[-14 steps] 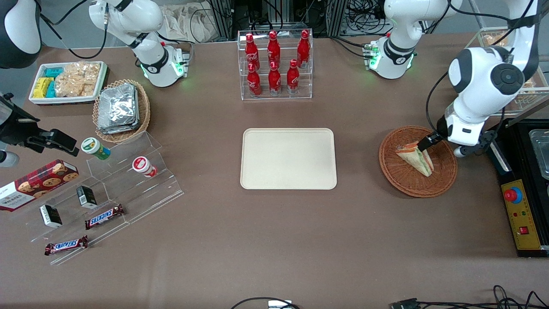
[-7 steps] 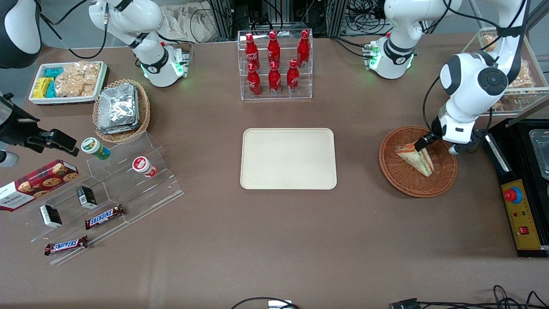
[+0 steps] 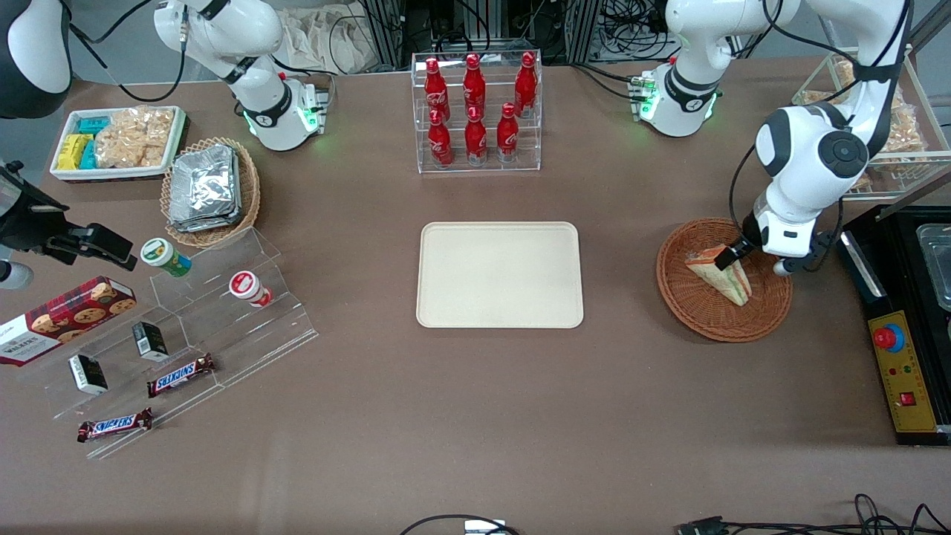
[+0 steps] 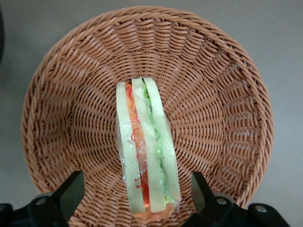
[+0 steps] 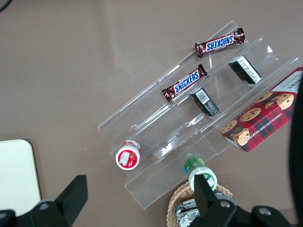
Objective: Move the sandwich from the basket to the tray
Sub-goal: 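Lower the open left gripper around the sandwich and close it, then lift the sandwich out of the basket with the left gripper, then carry the sandwich over the cream tray with the left gripper, then lower the sandwich onto the tray and open the left gripper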
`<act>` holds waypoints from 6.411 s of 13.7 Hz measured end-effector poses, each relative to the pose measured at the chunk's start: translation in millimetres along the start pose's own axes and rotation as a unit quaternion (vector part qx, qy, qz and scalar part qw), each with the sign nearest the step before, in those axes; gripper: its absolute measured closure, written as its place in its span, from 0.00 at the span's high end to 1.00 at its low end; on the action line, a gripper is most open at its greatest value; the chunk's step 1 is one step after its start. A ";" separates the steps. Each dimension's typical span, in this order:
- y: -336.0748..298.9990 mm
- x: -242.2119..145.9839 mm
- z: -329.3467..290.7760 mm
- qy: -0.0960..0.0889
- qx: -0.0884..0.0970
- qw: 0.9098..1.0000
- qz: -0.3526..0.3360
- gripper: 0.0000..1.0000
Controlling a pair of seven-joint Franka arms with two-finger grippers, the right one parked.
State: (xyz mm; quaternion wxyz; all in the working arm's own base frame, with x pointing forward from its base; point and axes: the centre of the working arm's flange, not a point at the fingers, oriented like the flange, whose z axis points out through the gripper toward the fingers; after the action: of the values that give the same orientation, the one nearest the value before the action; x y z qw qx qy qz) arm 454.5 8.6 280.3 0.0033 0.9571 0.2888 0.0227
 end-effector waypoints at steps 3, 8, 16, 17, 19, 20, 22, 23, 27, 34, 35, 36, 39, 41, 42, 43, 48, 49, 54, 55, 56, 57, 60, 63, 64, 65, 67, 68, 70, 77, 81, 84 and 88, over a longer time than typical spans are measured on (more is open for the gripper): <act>-2.7 -4.8 17.7 0.007 -0.005 1.000 -0.008 1.00; -6.2 -11.7 46.2 0.008 -0.008 1.000 -0.018 1.00; -2.8 -8.3 37.4 0.019 -0.015 1.000 -0.020 0.33; -0.7 -6.5 28.6 0.019 -0.014 1.000 -0.012 0.26; 3.5 -2.1 1.8 0.020 -0.012 1.000 0.019 0.19; 5.6 1.2 -16.2 0.022 -0.012 0.999 0.036 0.19; 11.1 6.7 -51.5 0.014 -0.003 0.997 0.074 0.19; 15.6 9.6 -67.8 0.006 0.003 0.995 0.100 0.19; 50.9 17.7 -132.7 -0.012 0.018 0.973 0.230 0.19; 135.3 -27.7 -182.1 0.015 0.017 0.931 0.364 0.19; 145.3 -36.8 -184.1 0.018 0.017 0.927 0.374 0.19; 152.0 -43.3 -185.2 0.019 0.016 0.924 0.382 0.19; 171.9 -61.6 -185.2 0.019 0.014 0.916 0.400 0.19; 196.4 -83.3 -183.2 0.018 0.011 0.916 0.400 0.19; 210.7 -96.7 -180.6 0.016 0.009 0.916 0.400 0.19; 225.1 -110.2 -176.9 0.012 0.006 0.917 0.398 0.19; 272.8 -145.7 -146.6 -0.012 -0.018 0.921 0.389 0.19; 280.6 -153.0 -136.7 -0.017 -0.025 0.922 0.385 0.19; 309.4 -186.6 -82.4 -0.007 -0.009 0.930 0.367 0.19; 313.8 -194.8 -70.3 -0.006 -0.004 0.931 0.365 0.19; 317.2 -203.0 -56.8 -0.008 0.004 0.931 0.364 0.19; 319.5 -209.8 -43.8 -0.011 0.010 0.931 0.364 0.19; 323.3 -216.1 -11.9 -0.027 0.008 0.929 0.369 0.19; 323.1 -220.8 15.5 -0.034 0.018 0.922 0.385 0.19; 322.5 -223.1 24.2 -0.035 0.024 0.921 0.387 0.19; 322.0 -225.0 31.4 -0.035 0.029 0.921 0.386 0.19; 321.4 -227.8 41.2 -0.039 0.033 0.924 0.380 0.19; 321.2 -229.5 44.6 -0.042 0.035 0.925 0.377 0.19; 321.2 -232.1 49.2 -0.046 0.036 0.926 0.373 0.21; 320.8 -235.1 56.1 -0.048 0.040 0.924 0.377 0.45; 321.0 -235.4 58.2 -0.048 0.041 0.923 0.379 0.86; 327.7 -226.3 49.9 -0.040 0.035 0.931 0.362 1.00; 337.4 -192.3 20.6 -0.018 0.047 0.954 0.297 1.00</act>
State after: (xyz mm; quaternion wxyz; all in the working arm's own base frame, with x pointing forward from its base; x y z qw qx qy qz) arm 481.9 -378.8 258.2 -0.0436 0.9990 -0.0075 -0.0082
